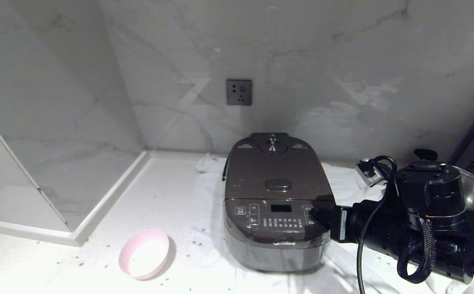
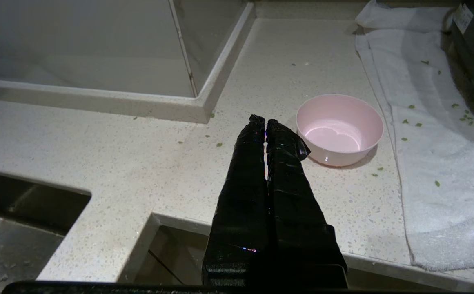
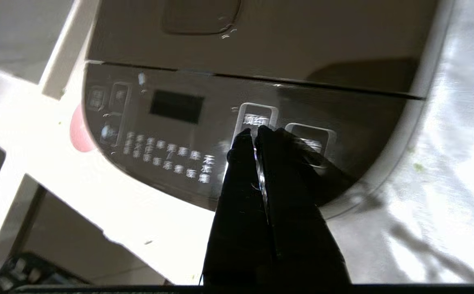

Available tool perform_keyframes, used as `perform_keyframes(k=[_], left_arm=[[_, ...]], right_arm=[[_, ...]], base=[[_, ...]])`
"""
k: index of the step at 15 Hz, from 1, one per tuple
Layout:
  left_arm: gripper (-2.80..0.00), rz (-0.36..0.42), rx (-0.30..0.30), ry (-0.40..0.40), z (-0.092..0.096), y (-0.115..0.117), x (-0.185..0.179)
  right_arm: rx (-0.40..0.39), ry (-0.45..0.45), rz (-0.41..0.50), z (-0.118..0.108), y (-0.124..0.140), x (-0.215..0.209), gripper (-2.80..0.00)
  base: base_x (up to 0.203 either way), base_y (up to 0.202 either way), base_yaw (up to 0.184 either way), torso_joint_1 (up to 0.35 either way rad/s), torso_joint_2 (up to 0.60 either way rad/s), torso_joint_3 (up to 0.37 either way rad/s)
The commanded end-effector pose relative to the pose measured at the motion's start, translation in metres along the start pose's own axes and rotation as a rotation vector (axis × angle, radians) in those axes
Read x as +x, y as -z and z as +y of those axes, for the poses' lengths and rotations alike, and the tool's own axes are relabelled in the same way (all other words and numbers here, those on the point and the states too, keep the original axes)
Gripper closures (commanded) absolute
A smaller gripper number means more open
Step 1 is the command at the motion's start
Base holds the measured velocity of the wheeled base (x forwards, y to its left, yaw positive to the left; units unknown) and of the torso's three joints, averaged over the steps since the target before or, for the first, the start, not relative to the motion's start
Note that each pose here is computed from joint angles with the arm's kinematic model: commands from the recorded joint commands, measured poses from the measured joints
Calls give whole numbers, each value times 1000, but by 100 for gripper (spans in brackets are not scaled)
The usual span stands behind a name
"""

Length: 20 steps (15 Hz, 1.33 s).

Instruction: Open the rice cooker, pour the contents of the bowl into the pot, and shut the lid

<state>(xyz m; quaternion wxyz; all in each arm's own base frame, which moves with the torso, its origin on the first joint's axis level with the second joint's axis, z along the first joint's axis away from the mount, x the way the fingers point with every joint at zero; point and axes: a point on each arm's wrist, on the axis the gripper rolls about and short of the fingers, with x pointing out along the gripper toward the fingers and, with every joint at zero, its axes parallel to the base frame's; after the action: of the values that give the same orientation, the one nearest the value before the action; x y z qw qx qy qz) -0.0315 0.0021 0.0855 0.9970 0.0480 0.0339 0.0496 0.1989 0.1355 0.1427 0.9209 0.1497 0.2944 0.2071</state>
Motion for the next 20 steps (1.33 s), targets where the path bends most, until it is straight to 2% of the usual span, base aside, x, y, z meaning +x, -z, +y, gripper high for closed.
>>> perform_keyframes(k=[1,4,6,9,13,17,20], left_arm=[[0,1,0,0,0,0,0],[0,1,-3,-1,0,0,0],[0,1,-9,0,0,0,0],[0,3,-29,1,0,1,0],[0,7,-59,13,-1,2,0],[0,22,-66,72,-2,7,2],[0,24,-55,87,-3,9,3]], right_arm=[[1,-15,-49,3,-6,-11,0],[-1,-6,-41,4,-9,-19,0],[0,-21,-81,6,-14,-35,0],[5,-18,-191,9,-23,-76,0],[-59,11,-369,4,-26,-154,0],[-81,133,-498,-14,-9,-226,0],[-144,313,-603,-23,13,-261,0]], base=[[0,0,0,0,0,0],[0,0,0,0,0,0],[0,0,0,0,0,0],[0,0,0,0,0,0],[0,0,0,0,0,0],[0,0,0,0,0,0],[0,0,0,0,0,0]])
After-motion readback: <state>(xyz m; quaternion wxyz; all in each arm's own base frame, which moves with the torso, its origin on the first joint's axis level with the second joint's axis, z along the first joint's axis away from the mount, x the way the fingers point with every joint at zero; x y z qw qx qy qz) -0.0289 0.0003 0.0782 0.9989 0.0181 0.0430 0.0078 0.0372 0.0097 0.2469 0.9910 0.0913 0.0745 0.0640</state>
